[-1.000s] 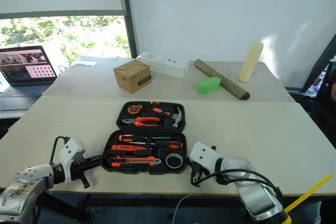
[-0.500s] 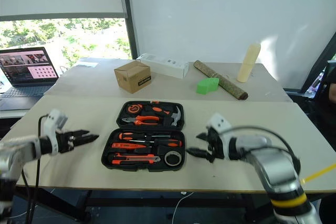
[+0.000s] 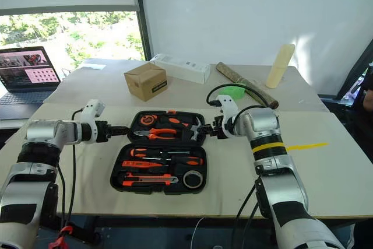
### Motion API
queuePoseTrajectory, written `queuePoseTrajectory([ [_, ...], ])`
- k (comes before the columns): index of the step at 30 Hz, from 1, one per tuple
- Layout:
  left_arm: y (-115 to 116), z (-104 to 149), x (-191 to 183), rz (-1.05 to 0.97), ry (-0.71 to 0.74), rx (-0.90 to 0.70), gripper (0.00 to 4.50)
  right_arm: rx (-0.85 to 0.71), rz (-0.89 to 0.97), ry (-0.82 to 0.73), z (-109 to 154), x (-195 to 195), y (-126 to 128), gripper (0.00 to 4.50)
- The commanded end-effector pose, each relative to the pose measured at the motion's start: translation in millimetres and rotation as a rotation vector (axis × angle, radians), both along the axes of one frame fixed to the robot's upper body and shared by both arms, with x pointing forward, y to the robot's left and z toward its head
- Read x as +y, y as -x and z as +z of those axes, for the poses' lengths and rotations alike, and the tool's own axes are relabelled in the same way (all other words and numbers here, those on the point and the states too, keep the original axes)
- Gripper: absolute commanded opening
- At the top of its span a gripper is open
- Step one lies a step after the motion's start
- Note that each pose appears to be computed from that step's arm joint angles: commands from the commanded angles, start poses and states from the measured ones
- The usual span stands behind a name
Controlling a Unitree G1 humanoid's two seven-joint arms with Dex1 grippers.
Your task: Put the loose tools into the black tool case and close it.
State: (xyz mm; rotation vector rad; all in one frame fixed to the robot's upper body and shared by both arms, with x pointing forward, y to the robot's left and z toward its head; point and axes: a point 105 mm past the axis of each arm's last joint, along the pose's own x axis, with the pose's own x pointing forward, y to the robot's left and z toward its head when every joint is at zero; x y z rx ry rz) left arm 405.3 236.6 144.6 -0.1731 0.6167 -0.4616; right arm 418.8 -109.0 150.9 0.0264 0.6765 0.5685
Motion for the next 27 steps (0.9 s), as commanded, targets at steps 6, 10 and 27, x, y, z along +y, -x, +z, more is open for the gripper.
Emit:
queuePoseTrajectory([
  [6, 0.5, 3.2, 2.8, -0.013, -0.038, 0.011, 2.75, -0.012, 0.048, 0.059, 0.6, 6.2, -3.5, 2.31],
  [10, 2.6, 2.1, 4.6, -0.010, -0.030, 0.028, 1.52, 0.005, 0.051, 0.067, -2.7, 7.3, -3.0, 0.98],
  [27, 16.9, 51.0, -2.2, -0.142, 0.126, -0.477, 0.03, -0.606, 0.379, -0.075, 62.5, 28.1, 20.1, 0.00],
])
